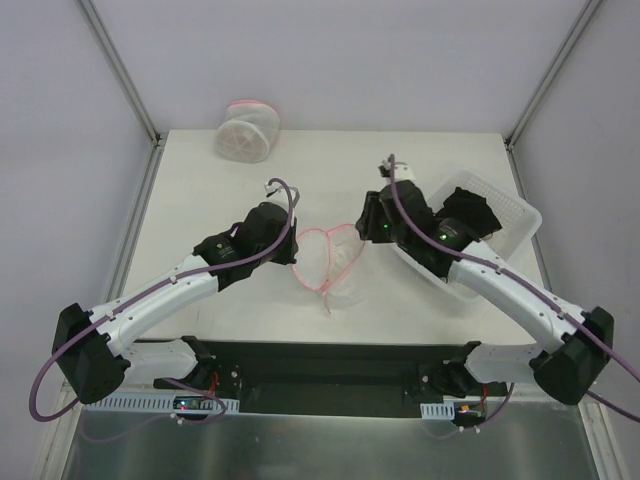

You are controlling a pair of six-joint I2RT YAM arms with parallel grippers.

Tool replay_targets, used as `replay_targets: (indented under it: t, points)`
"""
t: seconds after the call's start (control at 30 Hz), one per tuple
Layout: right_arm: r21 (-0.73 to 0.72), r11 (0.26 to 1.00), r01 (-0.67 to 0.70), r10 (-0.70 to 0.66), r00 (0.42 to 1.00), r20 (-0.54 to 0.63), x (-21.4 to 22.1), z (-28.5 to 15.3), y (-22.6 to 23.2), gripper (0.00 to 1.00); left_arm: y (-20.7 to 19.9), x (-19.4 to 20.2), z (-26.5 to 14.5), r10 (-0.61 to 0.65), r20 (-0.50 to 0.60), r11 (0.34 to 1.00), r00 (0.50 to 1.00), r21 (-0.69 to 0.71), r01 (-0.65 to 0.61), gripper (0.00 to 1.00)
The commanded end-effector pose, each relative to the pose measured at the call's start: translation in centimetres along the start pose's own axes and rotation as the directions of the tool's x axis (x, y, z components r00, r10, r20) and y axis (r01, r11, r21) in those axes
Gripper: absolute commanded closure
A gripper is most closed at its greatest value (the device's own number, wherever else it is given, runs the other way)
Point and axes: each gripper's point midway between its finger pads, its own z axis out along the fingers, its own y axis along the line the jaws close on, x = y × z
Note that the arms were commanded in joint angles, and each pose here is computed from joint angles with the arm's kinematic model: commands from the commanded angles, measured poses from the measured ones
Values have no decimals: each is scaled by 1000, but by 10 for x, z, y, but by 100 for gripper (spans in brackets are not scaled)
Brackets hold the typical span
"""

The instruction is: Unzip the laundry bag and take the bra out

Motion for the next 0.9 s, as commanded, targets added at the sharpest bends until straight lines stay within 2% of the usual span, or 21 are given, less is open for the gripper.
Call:
replay_targets:
  t: [0.0, 0.2, 0.33, 0.47, 0.57, 0.6, 0.63, 0.77, 0.8, 0.87]
  points:
    - [-128, 992, 14, -19, 999, -40, 18, 13, 52, 64, -6, -15, -11, -38, 38, 999, 999, 26, 37, 100]
    - [-91, 994, 68, -85, 976, -200, 62, 67, 65, 64, -7, -19, -12, -40, 48, 999, 998, 26, 39, 100]
    - [58, 987, 147, -123, 946, -301, 94, 92, 34, 64, -7, -25, -16, -31, 65, 999, 997, 26, 29, 100]
    - [151, 974, 171, -114, 938, -327, 115, 95, 6, 61, -5, -22, -16, -19, 59, 1000, 998, 24, 18, 100]
    - [172, 971, 167, -100, 935, -340, 126, 92, -3, 50, -5, -20, -15, -20, 54, 1000, 998, 24, 18, 100]
    - [179, 968, 173, -102, 932, -349, 131, 91, -7, 41, -4, -20, -15, -21, 55, 1000, 998, 23, 20, 100]
    - [187, 966, 178, -103, 929, -356, 134, 92, -10, 37, -4, -19, -16, -23, 54, 999, 998, 24, 21, 100]
    - [242, 945, 219, -111, 914, -391, 151, 97, -27, 28, 0, -15, -15, -19, 51, 1000, 999, 10, 19, 100]
    - [249, 942, 223, -111, 912, -395, 153, 98, -29, 23, 1, -16, -17, -18, 57, 1000, 998, 5, 18, 100]
    - [263, 934, 241, -115, 902, -416, 163, 104, -36, 22, 4, -14, -17, -11, 52, 1000, 999, -7, 12, 100]
